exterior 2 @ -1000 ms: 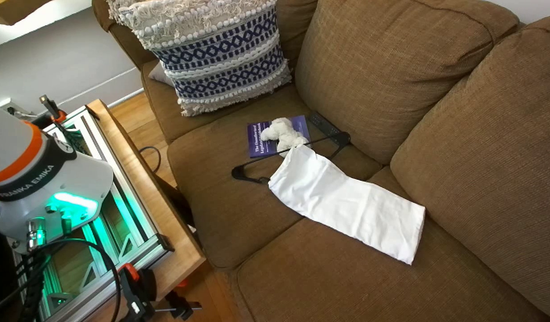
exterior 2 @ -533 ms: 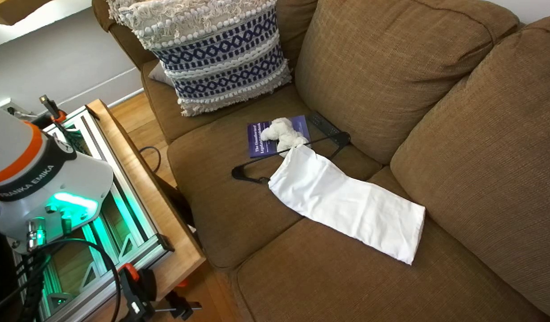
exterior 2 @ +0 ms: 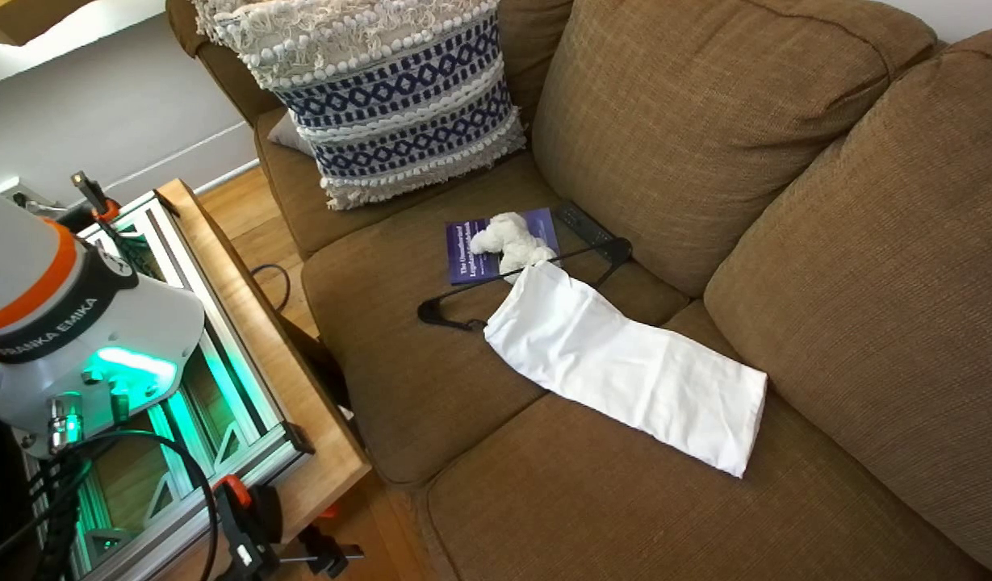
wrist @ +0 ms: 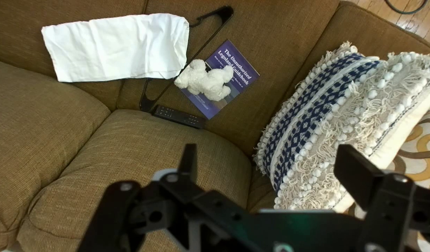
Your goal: Put the white fluffy toy on the backrest of the sofa
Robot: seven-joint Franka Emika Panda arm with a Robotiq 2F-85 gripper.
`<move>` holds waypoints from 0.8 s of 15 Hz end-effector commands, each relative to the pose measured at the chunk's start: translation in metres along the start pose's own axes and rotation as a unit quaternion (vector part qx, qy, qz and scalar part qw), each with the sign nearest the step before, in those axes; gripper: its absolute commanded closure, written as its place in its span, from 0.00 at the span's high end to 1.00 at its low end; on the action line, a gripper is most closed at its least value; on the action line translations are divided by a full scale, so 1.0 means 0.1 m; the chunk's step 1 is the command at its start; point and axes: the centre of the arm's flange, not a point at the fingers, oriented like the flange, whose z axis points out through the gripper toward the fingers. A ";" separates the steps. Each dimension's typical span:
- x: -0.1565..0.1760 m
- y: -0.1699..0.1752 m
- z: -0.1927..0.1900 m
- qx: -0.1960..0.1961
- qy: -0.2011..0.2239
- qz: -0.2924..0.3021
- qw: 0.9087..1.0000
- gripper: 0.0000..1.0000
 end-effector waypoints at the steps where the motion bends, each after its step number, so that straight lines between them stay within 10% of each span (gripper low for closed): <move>1: 0.00 0.00 0.00 0.000 0.000 0.000 1.000 1.00; 6: 0.04 0.09 0.20 0.009 -0.017 0.031 0.999 1.00; 12: 0.04 0.26 1.49 0.025 -0.115 0.068 0.991 1.00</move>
